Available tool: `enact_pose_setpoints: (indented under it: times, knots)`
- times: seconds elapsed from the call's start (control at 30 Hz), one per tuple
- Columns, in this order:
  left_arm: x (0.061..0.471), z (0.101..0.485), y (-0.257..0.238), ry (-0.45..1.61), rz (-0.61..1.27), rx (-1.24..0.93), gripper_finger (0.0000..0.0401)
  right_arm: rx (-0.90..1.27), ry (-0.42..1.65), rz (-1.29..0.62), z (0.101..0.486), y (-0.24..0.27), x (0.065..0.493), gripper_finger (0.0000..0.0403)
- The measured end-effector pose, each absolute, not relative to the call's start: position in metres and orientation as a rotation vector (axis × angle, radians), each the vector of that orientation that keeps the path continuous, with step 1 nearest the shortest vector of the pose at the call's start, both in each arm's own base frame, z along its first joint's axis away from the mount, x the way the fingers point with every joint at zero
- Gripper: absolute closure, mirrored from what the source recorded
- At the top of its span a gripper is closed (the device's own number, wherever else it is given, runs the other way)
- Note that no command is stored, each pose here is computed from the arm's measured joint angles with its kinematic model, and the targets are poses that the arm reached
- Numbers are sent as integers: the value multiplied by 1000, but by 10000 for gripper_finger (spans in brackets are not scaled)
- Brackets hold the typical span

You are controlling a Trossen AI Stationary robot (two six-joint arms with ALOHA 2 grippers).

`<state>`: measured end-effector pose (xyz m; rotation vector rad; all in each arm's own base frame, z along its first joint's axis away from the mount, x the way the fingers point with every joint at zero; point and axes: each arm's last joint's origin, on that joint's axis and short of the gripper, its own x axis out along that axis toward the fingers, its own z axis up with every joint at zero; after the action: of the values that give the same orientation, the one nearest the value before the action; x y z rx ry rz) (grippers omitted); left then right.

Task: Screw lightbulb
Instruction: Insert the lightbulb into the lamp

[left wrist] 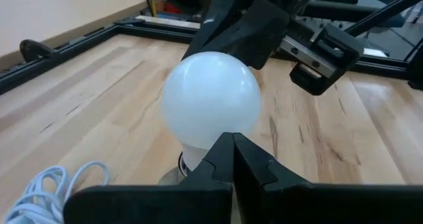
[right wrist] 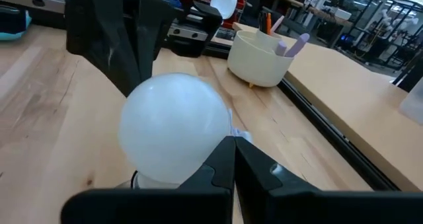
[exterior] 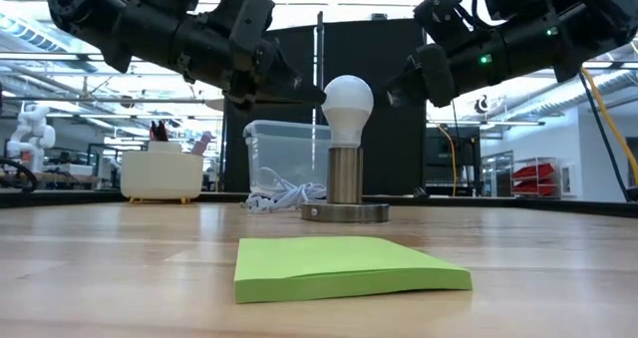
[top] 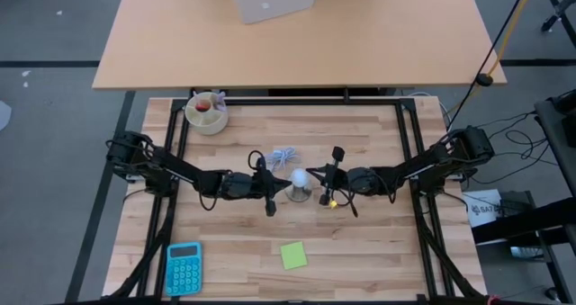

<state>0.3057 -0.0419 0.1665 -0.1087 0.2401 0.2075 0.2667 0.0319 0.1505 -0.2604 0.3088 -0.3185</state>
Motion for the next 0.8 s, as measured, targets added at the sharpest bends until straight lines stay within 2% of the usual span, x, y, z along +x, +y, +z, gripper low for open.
enact_pose_setpoints:
  times: [0.8]
  knots:
    - [304, 161, -32, 269, 368, -146, 400, -275, 344, -236, 145, 57, 261, 403]
